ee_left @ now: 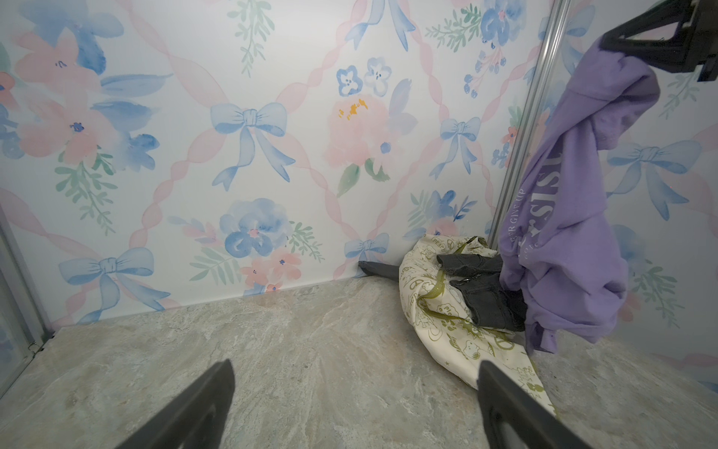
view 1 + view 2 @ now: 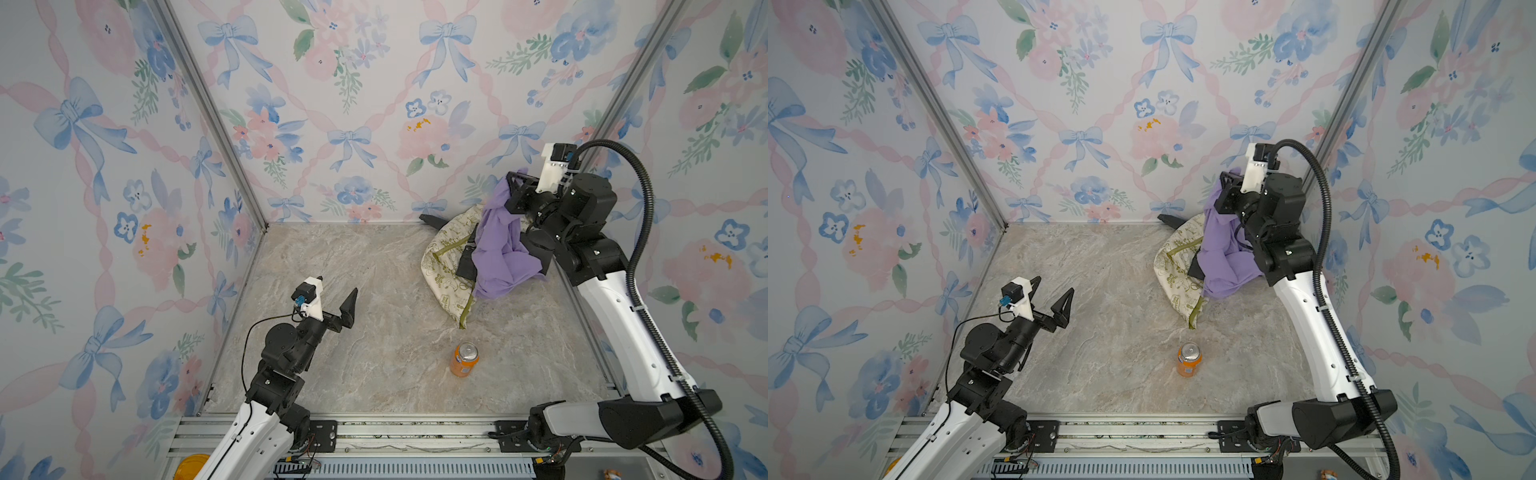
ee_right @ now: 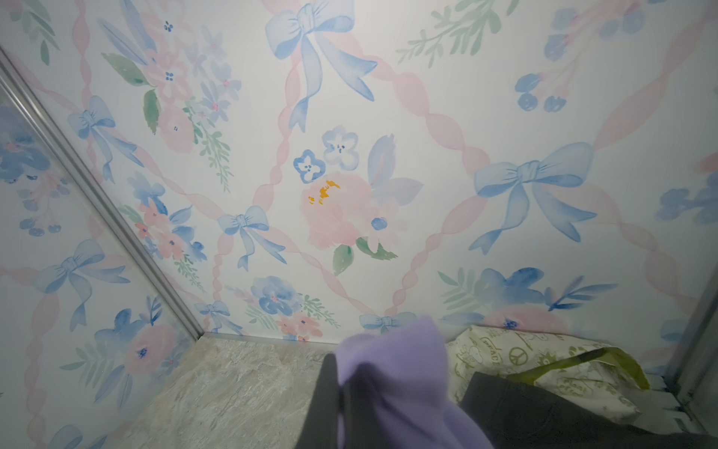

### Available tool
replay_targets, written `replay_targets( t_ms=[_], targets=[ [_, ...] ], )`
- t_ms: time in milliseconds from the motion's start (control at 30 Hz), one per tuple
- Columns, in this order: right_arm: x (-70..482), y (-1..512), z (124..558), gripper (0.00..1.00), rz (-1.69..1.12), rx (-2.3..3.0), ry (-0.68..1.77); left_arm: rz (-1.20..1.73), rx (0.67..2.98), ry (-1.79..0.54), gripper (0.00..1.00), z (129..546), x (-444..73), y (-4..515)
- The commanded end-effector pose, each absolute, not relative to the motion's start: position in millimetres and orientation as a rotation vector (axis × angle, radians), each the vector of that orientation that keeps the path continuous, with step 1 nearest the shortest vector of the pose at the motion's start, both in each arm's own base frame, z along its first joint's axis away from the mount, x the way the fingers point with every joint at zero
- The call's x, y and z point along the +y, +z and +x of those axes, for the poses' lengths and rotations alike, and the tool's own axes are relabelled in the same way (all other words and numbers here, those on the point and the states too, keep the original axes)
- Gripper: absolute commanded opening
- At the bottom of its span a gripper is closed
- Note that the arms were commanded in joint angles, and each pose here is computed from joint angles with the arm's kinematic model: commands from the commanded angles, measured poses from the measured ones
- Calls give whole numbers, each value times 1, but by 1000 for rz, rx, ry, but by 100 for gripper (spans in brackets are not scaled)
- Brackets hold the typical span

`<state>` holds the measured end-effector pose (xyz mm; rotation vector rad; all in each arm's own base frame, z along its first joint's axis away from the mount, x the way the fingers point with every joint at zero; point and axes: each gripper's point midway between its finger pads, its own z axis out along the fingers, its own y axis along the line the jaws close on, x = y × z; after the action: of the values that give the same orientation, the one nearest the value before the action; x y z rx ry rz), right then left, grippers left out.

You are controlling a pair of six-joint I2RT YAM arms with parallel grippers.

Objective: Pick out a specific cloth from the pile

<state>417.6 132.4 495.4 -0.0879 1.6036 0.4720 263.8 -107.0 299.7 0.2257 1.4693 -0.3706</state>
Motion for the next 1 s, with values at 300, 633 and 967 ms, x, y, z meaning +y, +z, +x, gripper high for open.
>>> replay_targets(
  t_ms=[300,633,967],
  targets=[
    [295,385,409,25,-645,1877,508,201,1466,-357,98,265,-102,304],
    [237,324,396,70,-584,2038,236,198,1470,-352,98,266,-101,303],
    [142,226,369,81,-306,2294,133,206,1479,-359,98,267,-103,301]
  ],
)
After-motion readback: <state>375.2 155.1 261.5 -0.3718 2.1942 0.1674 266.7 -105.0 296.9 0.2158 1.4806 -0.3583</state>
